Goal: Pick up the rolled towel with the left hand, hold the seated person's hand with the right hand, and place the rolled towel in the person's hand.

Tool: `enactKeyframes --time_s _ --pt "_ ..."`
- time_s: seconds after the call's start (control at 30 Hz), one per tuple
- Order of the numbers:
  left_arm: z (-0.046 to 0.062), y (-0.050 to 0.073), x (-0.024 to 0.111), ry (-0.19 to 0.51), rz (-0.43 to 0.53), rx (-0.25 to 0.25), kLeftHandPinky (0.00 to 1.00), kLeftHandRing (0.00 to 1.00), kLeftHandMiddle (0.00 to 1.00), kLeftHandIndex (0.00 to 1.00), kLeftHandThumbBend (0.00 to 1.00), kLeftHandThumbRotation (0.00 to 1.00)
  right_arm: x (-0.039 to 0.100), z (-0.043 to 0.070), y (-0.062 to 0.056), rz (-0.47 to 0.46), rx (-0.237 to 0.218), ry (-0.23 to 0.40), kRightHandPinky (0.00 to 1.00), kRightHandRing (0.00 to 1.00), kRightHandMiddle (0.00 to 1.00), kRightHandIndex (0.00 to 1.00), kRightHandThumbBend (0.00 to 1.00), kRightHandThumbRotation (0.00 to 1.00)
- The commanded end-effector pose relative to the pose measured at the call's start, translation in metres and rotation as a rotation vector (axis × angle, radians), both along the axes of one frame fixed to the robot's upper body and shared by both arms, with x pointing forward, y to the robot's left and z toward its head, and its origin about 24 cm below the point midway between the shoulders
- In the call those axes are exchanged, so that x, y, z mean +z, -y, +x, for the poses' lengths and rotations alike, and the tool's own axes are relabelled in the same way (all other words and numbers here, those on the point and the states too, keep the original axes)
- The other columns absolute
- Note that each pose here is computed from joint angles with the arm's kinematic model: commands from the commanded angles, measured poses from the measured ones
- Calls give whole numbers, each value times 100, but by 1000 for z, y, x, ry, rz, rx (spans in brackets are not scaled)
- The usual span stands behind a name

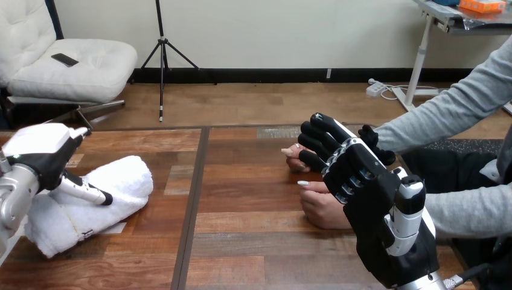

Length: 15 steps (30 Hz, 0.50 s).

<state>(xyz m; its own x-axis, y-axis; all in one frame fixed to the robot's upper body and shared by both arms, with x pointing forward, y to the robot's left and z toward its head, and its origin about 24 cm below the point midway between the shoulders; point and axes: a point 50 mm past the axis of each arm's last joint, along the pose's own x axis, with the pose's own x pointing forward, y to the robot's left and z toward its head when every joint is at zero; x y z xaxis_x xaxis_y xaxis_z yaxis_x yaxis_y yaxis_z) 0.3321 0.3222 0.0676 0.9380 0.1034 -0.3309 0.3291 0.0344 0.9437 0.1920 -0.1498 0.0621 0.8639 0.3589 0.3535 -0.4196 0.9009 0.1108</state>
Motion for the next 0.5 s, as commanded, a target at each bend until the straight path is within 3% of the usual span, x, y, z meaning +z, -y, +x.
enactKeyframes --time_s 0.0,0.47 --pt "15 -1 32 76 14 -7 96 96 95 94 100 49 20 9 0 12 -6 114 90 91 89 87 100 100" --pt "17 1 32 4 -87 37 96 95 95 93 100 52 21 8 0 8 -7 118 87 90 89 87 100 100"
